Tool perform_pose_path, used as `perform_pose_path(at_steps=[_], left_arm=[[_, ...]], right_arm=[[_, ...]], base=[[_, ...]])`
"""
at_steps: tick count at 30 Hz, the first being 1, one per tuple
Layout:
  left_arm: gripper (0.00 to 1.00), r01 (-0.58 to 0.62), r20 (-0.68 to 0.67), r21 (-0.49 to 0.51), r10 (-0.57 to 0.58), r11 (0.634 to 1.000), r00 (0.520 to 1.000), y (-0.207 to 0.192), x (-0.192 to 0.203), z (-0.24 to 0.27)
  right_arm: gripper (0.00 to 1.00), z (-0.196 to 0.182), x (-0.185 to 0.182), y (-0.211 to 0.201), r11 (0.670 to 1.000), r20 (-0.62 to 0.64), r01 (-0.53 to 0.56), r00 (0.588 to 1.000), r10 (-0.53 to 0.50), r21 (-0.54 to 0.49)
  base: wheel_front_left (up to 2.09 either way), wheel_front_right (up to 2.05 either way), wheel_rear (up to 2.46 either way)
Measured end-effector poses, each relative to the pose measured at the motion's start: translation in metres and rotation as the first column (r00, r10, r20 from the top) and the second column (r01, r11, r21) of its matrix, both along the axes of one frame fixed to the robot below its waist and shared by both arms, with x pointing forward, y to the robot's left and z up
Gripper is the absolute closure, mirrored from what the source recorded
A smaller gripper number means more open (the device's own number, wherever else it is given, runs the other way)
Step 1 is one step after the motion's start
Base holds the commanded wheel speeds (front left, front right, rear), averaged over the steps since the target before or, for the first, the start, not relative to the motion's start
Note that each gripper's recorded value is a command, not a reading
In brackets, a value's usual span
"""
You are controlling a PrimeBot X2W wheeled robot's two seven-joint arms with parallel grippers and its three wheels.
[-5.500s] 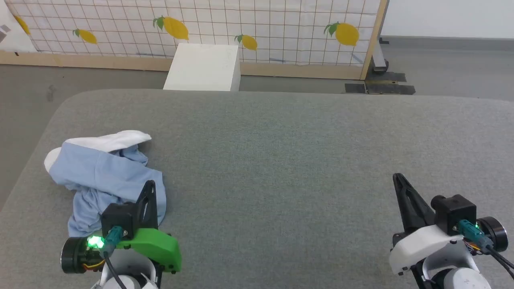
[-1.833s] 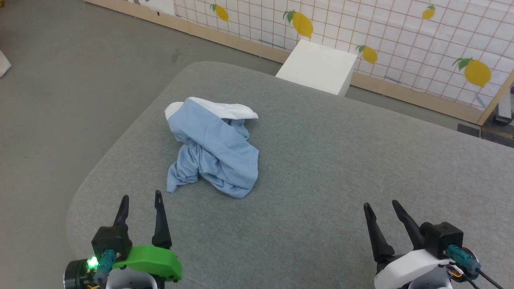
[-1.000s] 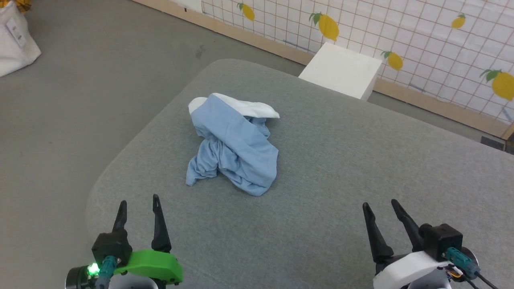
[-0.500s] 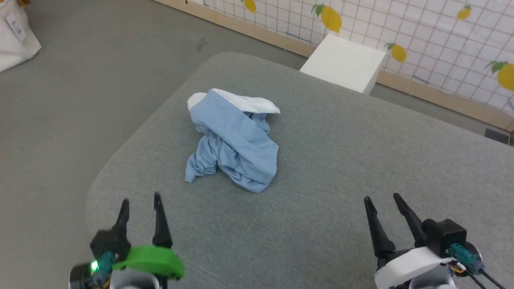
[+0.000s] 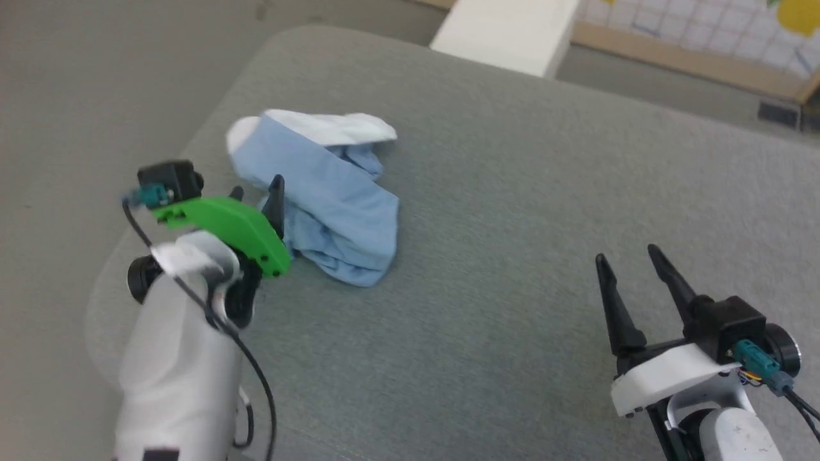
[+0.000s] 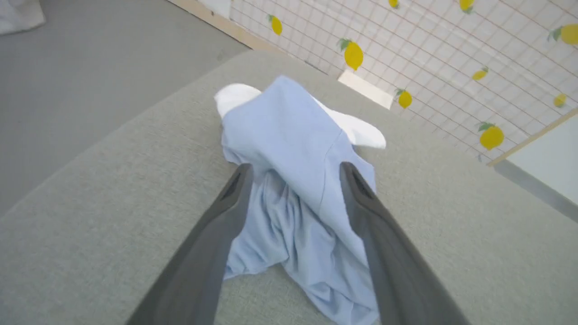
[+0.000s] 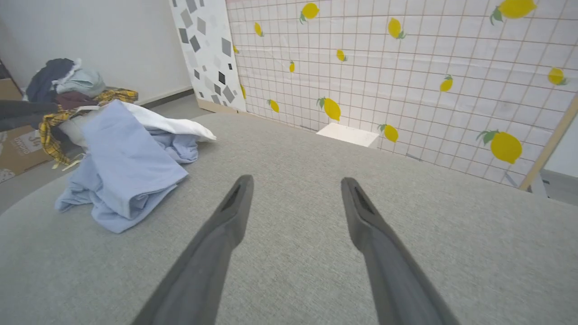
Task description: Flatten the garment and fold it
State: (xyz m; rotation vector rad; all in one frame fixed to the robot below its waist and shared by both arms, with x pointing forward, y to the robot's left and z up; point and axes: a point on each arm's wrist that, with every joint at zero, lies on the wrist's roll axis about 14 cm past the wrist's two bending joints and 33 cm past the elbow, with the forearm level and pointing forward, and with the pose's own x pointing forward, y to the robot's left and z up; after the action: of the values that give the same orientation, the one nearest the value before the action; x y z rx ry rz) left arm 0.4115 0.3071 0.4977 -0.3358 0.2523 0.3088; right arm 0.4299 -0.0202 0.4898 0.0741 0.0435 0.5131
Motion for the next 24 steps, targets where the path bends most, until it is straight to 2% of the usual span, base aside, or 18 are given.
perform_pose_path(at_steps=[3,5,9,11,12,13,18,21,24], left_arm=[[0.0,0.001,-0.158,-0.122,-0.02,0.993,0.987,-0.007,0.016,-0.029],[0.0,-0.001,-0.221,-0.162,-0.035,0.987,0.975,-0.013,0.025,-0.041],[0.0,0.002,-0.366,-0.205,-0.079,0.979,0.927,-0.027,0.035,-0.074],[0.0,-0.018,-0.425,-0.191,-0.066,0.981,0.903,-0.028,0.034,-0.091],[0.45,-0.023,-0.425,-0.18,-0.057,0.983,0.903,-0.027,0.036,-0.094],[1.0,-0.022,-0.413,-0.161,-0.048,0.987,0.909,-0.026,0.041,-0.095],[1.0,0.046,-0.334,-0.122,-0.085,0.991,0.939,-0.035,0.061,-0.086],[1.0,0.119,-0.194,-0.085,-0.134,0.989,0.972,-0.043,0.084,-0.046],[1.0,0.2,-0.053,-0.043,-0.202,0.979,0.978,-0.058,0.102,0.003]], right_arm=[[0.0,-0.009,0.005,-0.014,0.999,-0.022,0.037,0.999,-0.037,-0.005],[0.0,-0.015,0.007,-0.022,0.998,-0.035,0.06,0.998,-0.06,-0.008],[0.0,-0.028,0.012,-0.038,0.994,-0.063,0.106,0.992,-0.107,-0.016],[0.0,-0.033,0.014,-0.046,0.992,-0.074,0.127,0.989,-0.128,-0.021],[0.0,-0.035,0.014,-0.049,0.991,-0.079,0.134,0.988,-0.136,-0.022],[0.0,-0.039,0.014,-0.053,0.989,-0.085,0.145,0.986,-0.146,-0.023],[0.0,-0.05,0.013,-0.061,0.986,-0.111,0.166,0.979,-0.168,-0.026],[0.0,-0.045,0.012,-0.06,0.986,-0.099,0.169,0.981,-0.169,-0.004],[0.0,-0.037,0.009,-0.057,0.986,-0.082,0.166,0.983,-0.163,0.02]], base=[[0.0,0.0,0.0],[0.0,0.0,0.0],[0.0,0.0,0.0],[0.0,0.0,0.0],[0.0,0.0,0.0],[0.0,0.0,0.0],[0.0,0.0,0.0],[0.0,0.0,0.0],[0.0,0.0,0.0]])
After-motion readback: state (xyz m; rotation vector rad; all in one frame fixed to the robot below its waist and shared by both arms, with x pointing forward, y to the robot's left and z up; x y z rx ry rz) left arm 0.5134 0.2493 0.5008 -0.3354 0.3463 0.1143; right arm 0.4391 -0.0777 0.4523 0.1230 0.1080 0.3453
